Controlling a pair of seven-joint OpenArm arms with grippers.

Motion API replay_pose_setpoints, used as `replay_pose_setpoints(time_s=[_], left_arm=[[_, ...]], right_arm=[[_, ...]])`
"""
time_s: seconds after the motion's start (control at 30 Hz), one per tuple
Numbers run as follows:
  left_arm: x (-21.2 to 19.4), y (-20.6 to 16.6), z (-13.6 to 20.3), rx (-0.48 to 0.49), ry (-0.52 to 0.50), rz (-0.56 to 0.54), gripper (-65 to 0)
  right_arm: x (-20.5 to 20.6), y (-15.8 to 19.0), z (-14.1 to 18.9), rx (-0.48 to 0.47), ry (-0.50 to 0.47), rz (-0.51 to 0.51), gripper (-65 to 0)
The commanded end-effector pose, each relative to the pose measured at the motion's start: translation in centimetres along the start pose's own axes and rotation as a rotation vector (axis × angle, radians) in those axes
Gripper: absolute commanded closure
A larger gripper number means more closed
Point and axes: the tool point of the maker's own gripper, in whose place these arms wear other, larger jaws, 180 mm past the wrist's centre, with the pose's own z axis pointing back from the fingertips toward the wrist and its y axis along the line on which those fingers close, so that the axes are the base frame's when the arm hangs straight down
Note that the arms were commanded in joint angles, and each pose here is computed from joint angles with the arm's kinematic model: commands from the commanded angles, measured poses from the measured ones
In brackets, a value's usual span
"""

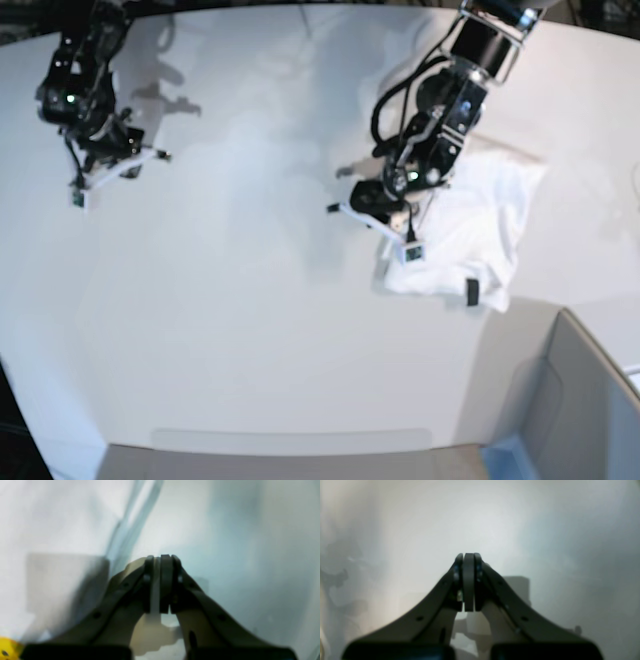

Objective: Layout the t-shirt on the table in an organized manner, then fold the t-shirt properly
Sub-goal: 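Push the folded shirt with the left gripper away from the right gripper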

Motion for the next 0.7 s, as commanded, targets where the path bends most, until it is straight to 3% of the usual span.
replay_pose_setpoints(time_s=[0.0, 0.27, 0.4, 0.67], left_arm=[[2.2, -0.4, 0.5, -0.012, -0.057, -0.001, -4.0], [4.9, 3.2, 0.4, 0.052, -0.100, 0.098, -4.2], [4.3, 5.7, -0.7, 0.117, -0.076, 0.092, -4.2], [5.8, 7.6, -0.5, 0.158, -0.141, 0.079, -4.2]], right_arm=[[1.3, 0.2, 0.5, 0.008, -0.047, 0.011, 0.0], [1.0, 0.1, 0.5, 0.006, -0.041, 0.011, 0.0], [1.0, 0.1, 0.5, 0.006, -0.041, 0.011, 0.0], [1.0, 0.1, 0.5, 0.006, -0.041, 0.011, 0.0]])
